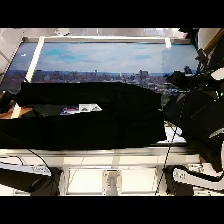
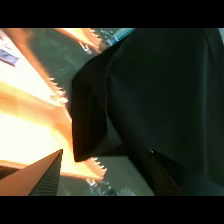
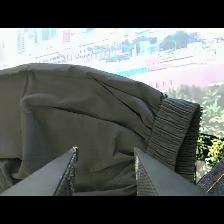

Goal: Fold the clothes and pants, and hang the long-sleeved shirts on hangers.

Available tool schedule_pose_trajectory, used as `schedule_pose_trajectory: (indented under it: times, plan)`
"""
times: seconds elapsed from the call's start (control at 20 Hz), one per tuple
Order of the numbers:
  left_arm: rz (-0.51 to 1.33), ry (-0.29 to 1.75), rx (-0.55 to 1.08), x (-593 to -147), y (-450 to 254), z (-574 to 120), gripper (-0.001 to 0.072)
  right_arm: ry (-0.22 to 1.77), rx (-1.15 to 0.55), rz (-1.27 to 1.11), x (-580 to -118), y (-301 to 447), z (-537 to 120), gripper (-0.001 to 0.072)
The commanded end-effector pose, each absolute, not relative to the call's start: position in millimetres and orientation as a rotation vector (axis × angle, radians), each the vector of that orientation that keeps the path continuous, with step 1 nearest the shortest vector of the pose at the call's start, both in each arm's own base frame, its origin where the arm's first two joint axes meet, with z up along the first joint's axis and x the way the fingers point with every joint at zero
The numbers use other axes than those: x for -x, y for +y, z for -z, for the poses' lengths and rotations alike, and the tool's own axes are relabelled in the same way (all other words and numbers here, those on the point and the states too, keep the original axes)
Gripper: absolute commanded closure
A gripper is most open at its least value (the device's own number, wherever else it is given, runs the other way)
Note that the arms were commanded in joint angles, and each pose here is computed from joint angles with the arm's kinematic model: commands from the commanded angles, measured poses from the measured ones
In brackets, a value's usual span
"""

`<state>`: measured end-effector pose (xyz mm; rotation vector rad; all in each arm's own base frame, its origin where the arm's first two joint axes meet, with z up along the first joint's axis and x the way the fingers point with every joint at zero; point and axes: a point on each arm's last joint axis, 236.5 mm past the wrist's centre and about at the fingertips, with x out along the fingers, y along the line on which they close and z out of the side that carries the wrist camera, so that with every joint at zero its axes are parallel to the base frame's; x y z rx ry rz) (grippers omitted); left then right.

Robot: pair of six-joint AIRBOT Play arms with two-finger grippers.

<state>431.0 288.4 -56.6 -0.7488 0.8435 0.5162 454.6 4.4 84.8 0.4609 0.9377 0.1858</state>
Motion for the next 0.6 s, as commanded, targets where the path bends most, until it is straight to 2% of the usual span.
schedule_pose_trajectory:
  times: [0.0,0.05,0.1,0.25,0.3,0.35,0.4,0.45,0.5,0.55]
  plan:
    - [-0.504,0.863,0.772,-441.0,283.5,75.6,0.0132,0.933,-0.469,-0.189,-455.5,5.5,-85.9,0.0304]
    - [-0.502,0.87,0.774,-441.3,282.2,79.2,0.0152,0.933,-0.469,-0.189,-455.5,5.5,-85.9,0.0304]
    - [-0.502,0.874,0.776,-441.3,282.3,82.1,0.0206,0.933,-0.469,-0.189,-455.5,5.5,-85.9,0.0304]
    - [-0.515,0.851,0.769,-445.3,287.5,83.0,0.0226,0.926,-0.468,-0.185,-457.0,4.6,-86.6,0.0304]
    - [-0.52,0.841,0.763,-447.1,289.4,82.7,0.0284,0.923,-0.468,-0.184,-457.5,4.2,-86.9,0.0304]
    - [-0.52,0.835,0.76,-449.2,289.4,82.7,0.0381,0.922,-0.468,-0.183,-457.8,4.0,-87.1,0.0304]
    - [-0.522,0.83,0.758,-450.8,290.0,84.0,0.043,0.919,-0.468,-0.182,-458.4,3.7,-87.4,0.0304]
    - [-0.52,0.833,0.758,-452.4,288.0,86.3,0.053,0.918,-0.468,-0.181,-458.6,3.5,-87.4,0.0304]
    - [-0.517,0.837,0.757,-452.8,286.6,87.5,0.0693,0.918,-0.467,-0.181,-458.6,3.5,-87.4,0.0304]
    - [-0.508,0.839,0.744,-453.9,285.1,86.6,0.0701,0.917,-0.467,-0.18,-458.8,3.2,-87.5,0.0304]
